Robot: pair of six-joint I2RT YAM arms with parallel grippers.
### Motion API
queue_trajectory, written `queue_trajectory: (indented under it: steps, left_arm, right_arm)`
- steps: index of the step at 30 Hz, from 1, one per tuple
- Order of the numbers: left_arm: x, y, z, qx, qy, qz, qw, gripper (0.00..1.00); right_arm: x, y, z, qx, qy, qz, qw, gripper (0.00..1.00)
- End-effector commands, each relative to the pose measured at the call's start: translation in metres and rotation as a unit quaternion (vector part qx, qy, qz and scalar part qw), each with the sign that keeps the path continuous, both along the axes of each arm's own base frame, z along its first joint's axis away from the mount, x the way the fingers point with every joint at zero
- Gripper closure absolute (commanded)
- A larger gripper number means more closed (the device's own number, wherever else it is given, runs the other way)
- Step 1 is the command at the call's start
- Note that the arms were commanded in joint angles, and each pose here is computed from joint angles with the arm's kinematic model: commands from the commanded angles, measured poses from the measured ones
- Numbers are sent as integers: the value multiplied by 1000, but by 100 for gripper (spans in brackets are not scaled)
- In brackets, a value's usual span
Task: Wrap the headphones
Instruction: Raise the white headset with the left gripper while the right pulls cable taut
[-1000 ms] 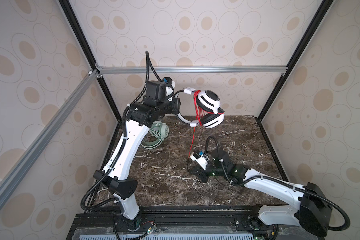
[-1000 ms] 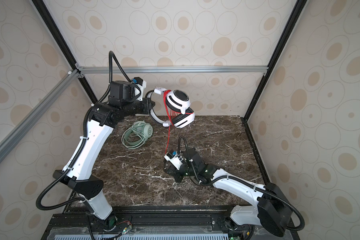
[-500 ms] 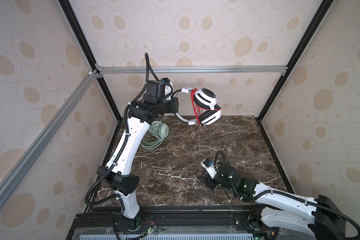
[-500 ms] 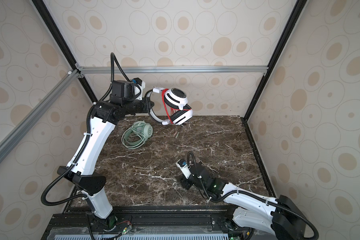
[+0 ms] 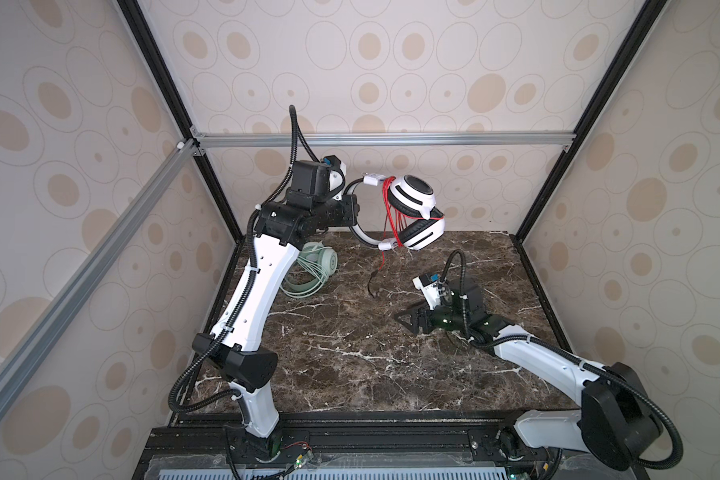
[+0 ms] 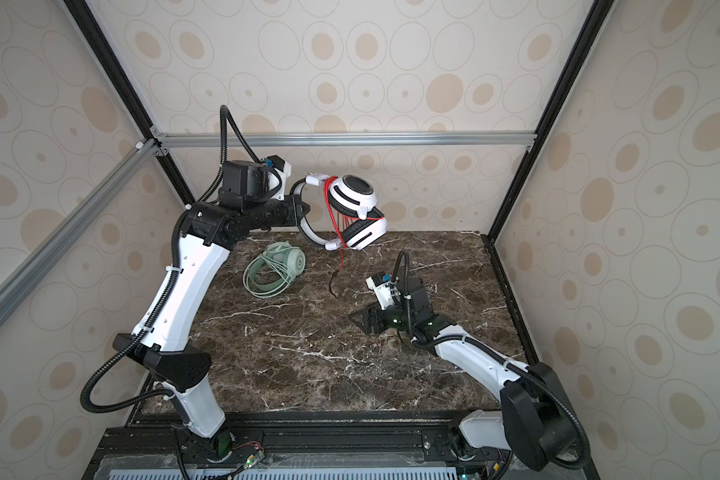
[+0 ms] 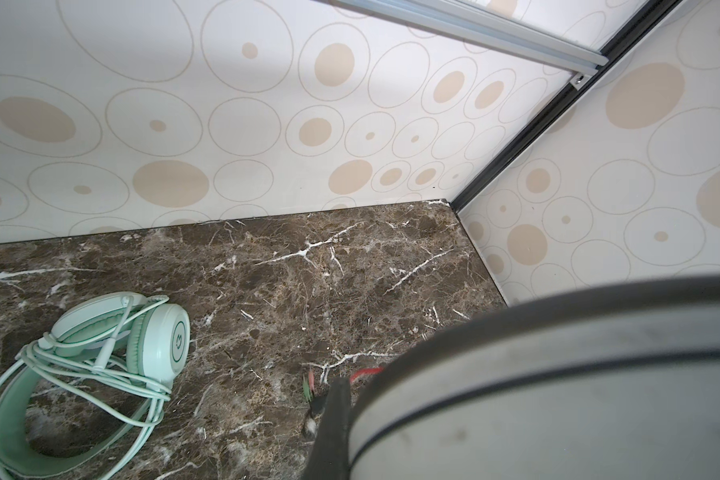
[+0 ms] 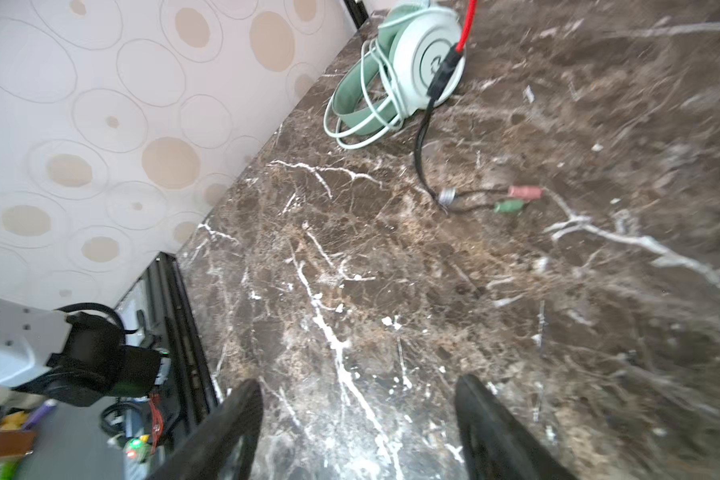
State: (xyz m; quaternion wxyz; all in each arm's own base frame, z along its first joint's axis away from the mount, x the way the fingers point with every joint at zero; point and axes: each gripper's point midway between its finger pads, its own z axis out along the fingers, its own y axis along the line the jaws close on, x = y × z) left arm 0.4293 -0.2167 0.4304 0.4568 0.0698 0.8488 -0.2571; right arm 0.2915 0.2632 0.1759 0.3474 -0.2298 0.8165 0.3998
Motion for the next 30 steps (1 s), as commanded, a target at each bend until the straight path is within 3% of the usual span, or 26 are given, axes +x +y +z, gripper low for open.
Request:
queue_trajectory:
  steps: [1,8,10,12,13,19,30]
  left_arm:
    - [-20,1,54,-59,-56,-12,997,100]
    - [-30,-2,60,-78,-60,-27,995,100]
    - [-33,-2,62,-81,-61,-29,994,100]
    - [-34,0,64,-80,-63,-27,994,100]
    - [-35,0,65,-79,-65,-26,994,100]
    - [-36,2,64,-74,-65,-23,995,100]
    - [-35,4,65,-66,-69,-22,995,100]
  right_arm:
    - [2,16,13,43,-23,40,998,18]
    - [45,24,3,9,-93,22,995,5]
    - [51,35,5,27,-92,48,994,11]
    - [48,52,11,59,-74,100,990,27]
    - [47,58,13,77,-67,115,988,31]
    - [42,74,30,175,-52,160,970,29]
    - [62,62,10,146,-46,84,985,30]
